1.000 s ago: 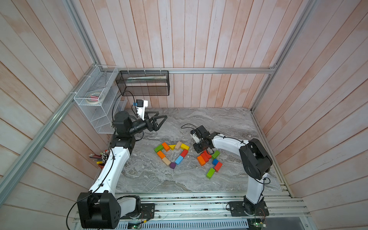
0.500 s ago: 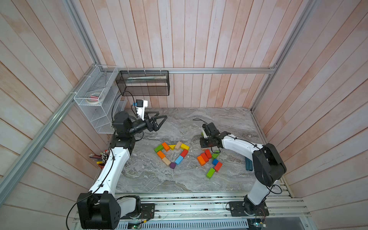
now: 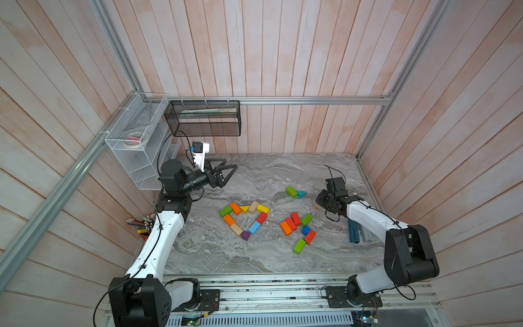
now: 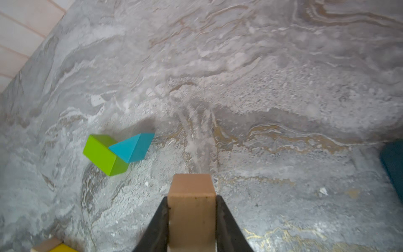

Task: Assemble a heart with building blocks
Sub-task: Pick up the building block from the center of the board, then assemble the building block at the center of the board.

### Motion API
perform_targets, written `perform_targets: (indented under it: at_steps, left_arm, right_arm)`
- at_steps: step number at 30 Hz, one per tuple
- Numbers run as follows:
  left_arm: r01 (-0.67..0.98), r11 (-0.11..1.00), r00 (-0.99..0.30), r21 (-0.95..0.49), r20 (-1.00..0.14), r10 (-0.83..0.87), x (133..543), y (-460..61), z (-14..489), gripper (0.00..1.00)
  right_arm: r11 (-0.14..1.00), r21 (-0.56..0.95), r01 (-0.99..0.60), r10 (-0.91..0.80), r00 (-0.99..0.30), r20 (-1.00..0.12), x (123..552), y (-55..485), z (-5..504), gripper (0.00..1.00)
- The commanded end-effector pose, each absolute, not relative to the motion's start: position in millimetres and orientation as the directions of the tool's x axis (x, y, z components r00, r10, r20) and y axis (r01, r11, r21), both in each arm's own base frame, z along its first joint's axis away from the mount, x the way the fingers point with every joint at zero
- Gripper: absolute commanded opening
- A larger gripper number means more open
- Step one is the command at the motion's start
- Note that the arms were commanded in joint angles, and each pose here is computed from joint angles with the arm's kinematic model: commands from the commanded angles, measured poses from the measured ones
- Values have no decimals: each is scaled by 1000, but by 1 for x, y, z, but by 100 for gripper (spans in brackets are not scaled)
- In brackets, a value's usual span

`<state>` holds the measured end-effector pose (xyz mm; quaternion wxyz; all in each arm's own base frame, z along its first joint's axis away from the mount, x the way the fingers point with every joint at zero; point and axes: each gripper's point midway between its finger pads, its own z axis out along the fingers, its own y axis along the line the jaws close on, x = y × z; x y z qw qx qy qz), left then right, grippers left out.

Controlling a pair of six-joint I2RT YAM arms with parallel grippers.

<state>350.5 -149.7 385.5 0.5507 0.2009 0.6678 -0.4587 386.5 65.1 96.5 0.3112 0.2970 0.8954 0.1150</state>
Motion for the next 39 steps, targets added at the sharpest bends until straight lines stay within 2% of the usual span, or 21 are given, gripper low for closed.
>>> perform_targets:
  at_steps: [1, 13, 39]
  left_arm:
    - [786, 495, -286, -371, -927, -241, 344, -148, 392, 100]
    - [786, 498, -279, -367, -929, -244, 343, -147, 394, 100]
    - [788, 499, -266, -361, -930, -252, 340, -143, 399, 100]
  right_arm:
    - [695, 489, 527, 719, -509, -474, 404, 57, 107, 19]
    - [564, 582, 586, 824, -448, -347, 443, 74, 98, 18]
    - [602, 488, 632, 798, -501, -336, 467, 93, 57, 19]
